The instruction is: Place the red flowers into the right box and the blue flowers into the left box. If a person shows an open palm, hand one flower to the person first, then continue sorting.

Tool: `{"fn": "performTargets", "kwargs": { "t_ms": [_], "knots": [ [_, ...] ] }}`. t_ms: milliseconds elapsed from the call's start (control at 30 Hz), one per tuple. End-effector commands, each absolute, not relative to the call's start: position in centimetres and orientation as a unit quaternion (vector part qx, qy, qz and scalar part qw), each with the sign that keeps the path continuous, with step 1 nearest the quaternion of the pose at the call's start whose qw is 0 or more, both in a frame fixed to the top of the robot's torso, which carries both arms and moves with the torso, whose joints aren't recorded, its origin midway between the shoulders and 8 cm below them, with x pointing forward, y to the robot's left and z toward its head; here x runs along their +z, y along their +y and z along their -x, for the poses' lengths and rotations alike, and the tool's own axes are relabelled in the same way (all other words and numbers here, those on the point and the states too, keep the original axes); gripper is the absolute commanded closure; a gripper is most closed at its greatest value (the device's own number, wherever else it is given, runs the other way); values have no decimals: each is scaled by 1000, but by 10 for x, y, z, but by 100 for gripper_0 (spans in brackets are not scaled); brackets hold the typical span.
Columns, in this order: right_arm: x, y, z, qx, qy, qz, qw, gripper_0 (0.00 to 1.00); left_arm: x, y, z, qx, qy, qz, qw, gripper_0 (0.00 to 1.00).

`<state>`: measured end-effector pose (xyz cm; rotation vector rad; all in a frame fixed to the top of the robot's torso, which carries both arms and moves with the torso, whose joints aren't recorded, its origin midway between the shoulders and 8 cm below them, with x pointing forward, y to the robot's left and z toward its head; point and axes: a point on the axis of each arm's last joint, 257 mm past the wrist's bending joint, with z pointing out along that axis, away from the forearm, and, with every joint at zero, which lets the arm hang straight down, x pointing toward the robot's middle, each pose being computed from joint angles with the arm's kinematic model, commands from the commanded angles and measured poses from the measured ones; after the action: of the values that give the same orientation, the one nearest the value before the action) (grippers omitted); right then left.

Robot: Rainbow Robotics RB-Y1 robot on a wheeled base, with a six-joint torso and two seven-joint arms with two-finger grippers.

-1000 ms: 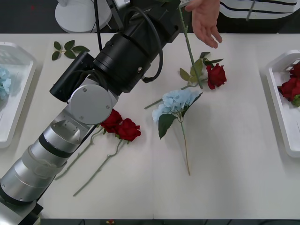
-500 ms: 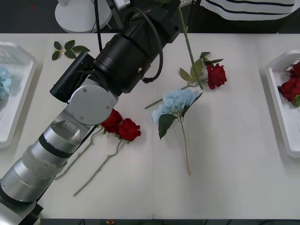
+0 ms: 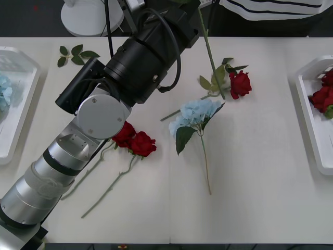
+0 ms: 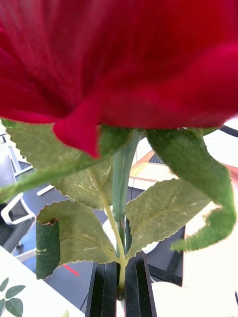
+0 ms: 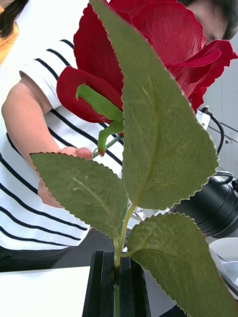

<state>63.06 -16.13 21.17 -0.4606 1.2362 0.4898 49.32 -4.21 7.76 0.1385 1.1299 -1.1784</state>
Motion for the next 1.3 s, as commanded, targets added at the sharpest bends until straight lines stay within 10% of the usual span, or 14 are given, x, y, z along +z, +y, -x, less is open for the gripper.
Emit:
{"fn": "performTargets", "kwargs": {
  "t_ms": [33, 333, 1300],
  "knots": [
    [241, -137, -618, 230, 539, 234, 776, 51, 94, -48, -477, -567, 485, -42, 665, 100],
    [242, -136, -615, 245, 538, 230, 773, 15, 94, -48, -477, -567, 485, -42, 665, 100],
    [117, -194, -568, 254, 679, 331, 604, 12, 94, -48, -477, -567, 485, -42, 665, 100]
  ]
}}
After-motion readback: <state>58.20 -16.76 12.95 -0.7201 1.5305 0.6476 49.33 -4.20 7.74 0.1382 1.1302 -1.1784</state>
